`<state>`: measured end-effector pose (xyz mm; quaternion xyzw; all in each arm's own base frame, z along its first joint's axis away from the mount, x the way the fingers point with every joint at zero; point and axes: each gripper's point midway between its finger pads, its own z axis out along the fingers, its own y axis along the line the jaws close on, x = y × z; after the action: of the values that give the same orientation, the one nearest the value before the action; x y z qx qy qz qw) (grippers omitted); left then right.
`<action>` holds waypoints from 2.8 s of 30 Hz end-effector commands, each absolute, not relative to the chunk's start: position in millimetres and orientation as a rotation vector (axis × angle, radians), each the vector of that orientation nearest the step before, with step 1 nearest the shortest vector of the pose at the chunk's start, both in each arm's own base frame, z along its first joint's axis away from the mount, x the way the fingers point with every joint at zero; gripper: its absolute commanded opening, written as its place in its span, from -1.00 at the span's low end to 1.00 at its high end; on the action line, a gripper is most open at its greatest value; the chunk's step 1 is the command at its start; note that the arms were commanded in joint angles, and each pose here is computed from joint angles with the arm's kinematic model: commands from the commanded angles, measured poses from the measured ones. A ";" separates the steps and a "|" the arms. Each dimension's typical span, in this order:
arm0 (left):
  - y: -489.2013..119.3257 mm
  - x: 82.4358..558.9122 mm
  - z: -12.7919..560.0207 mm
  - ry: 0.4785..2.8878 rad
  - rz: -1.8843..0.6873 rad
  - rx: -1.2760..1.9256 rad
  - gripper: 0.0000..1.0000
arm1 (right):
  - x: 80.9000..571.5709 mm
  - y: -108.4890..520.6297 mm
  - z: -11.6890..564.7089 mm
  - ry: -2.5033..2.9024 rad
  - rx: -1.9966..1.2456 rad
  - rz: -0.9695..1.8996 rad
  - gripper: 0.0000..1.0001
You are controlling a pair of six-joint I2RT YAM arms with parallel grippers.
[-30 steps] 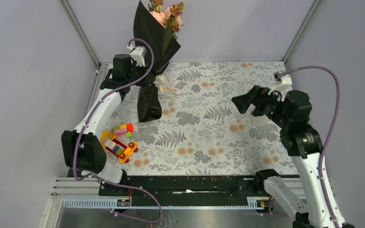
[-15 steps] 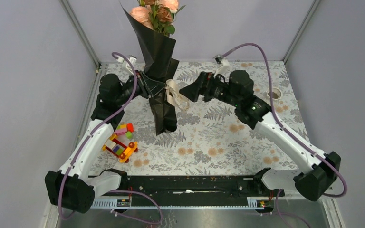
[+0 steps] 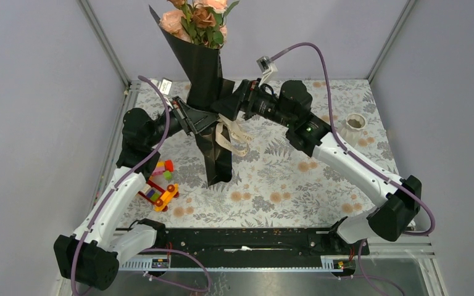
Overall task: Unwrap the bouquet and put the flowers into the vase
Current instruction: Place the fake flower at the center of the board.
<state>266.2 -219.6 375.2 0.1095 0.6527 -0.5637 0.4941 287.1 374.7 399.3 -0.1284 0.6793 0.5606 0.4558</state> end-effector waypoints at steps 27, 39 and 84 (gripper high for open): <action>-235.6 224.1 422.7 1.347 -1.504 0.544 -0.56 | 280.7 412.3 429.1 1.601 -0.439 1.506 0.42; -236.3 239.5 409.6 1.436 -1.454 0.494 -0.47 | 272.4 403.6 429.1 1.559 -0.464 1.495 -0.47; -21.1 303.9 256.8 1.880 -0.186 -0.091 0.98 | 309.7 390.7 241.8 2.082 -0.394 0.624 -1.00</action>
<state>297.6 -40.7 256.4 -0.0188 0.8187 -0.1274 0.5596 292.4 356.5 246.6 -0.1651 0.8566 0.2435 0.4240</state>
